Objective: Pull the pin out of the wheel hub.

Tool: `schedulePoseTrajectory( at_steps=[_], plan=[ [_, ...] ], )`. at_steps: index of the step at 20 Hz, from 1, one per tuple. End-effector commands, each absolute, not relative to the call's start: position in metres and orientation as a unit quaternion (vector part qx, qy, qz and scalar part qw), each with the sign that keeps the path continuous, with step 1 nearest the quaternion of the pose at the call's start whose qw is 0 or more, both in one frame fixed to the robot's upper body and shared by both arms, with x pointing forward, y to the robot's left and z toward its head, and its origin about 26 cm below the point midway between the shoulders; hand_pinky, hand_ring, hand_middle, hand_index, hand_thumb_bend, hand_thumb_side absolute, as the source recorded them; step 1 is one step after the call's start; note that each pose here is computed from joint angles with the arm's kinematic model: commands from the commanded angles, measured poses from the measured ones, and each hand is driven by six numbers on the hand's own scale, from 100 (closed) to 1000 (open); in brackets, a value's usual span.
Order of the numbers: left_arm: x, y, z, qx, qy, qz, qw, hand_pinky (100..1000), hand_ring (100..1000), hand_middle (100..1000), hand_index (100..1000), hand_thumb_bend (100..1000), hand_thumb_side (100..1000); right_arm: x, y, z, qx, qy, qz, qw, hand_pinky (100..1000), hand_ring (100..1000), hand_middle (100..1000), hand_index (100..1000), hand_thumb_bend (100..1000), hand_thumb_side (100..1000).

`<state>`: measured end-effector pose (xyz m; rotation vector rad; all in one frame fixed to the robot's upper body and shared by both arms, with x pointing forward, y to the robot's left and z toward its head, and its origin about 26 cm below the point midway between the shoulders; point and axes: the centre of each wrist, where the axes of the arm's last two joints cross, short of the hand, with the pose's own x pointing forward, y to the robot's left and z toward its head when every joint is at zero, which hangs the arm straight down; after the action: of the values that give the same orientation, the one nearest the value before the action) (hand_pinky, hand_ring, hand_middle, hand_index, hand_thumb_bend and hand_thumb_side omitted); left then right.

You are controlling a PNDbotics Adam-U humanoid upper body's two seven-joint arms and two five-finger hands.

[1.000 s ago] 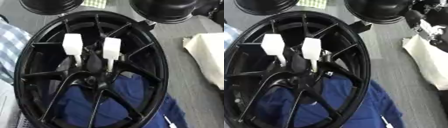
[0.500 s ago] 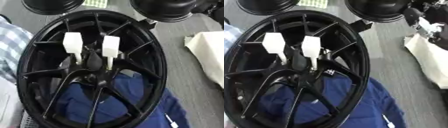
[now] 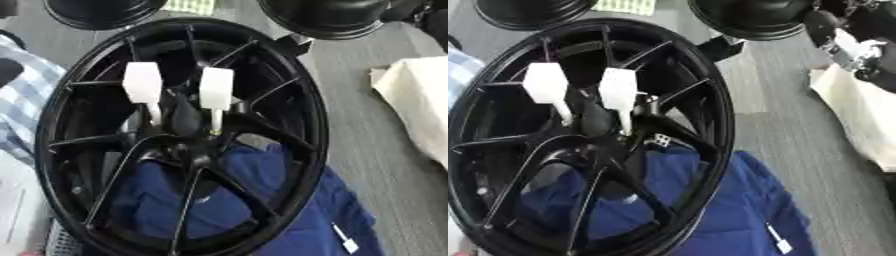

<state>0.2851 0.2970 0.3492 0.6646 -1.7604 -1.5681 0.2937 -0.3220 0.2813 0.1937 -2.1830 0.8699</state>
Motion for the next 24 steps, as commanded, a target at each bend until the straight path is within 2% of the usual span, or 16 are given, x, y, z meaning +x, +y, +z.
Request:
schedulePoseTrajectory(
  at_steps=[1, 3, 9, 19, 24],
  plan=[
    [0.280, 0.288, 0.365, 0.260, -0.617, -0.665, 0.332, 847, 824, 764, 859, 446, 469, 0.289, -0.323, 0.290, 0.060, -0.852, 0.360, 0.374, 941, 779, 643, 795, 131, 290],
    [0.279, 0.279, 0.371, 0.248, -0.592, -0.691, 0.331, 856, 832, 773, 871, 498, 502, 0.289, -0.323, 0.290, 0.059, -0.851, 0.362, 0.375, 941, 779, 643, 795, 131, 290],
    [0.284, 0.253, 0.385, 0.223, -0.560, -0.724, 0.335, 857, 833, 774, 873, 513, 480, 0.289, -0.323, 0.289, 0.059, -0.848, 0.366, 0.378, 940, 779, 643, 795, 131, 291],
    [0.326, 0.206, 0.402, 0.195, -0.555, -0.740, 0.327, 849, 824, 763, 868, 499, 473, 0.290, -0.322, 0.285, 0.061, -0.844, 0.369, 0.383, 941, 779, 643, 796, 130, 294],
    [0.346, 0.191, 0.400, 0.183, -0.554, -0.739, 0.337, 846, 818, 757, 861, 492, 466, 0.290, -0.320, 0.286, 0.064, -0.845, 0.370, 0.381, 941, 779, 643, 796, 131, 295]
  ],
)
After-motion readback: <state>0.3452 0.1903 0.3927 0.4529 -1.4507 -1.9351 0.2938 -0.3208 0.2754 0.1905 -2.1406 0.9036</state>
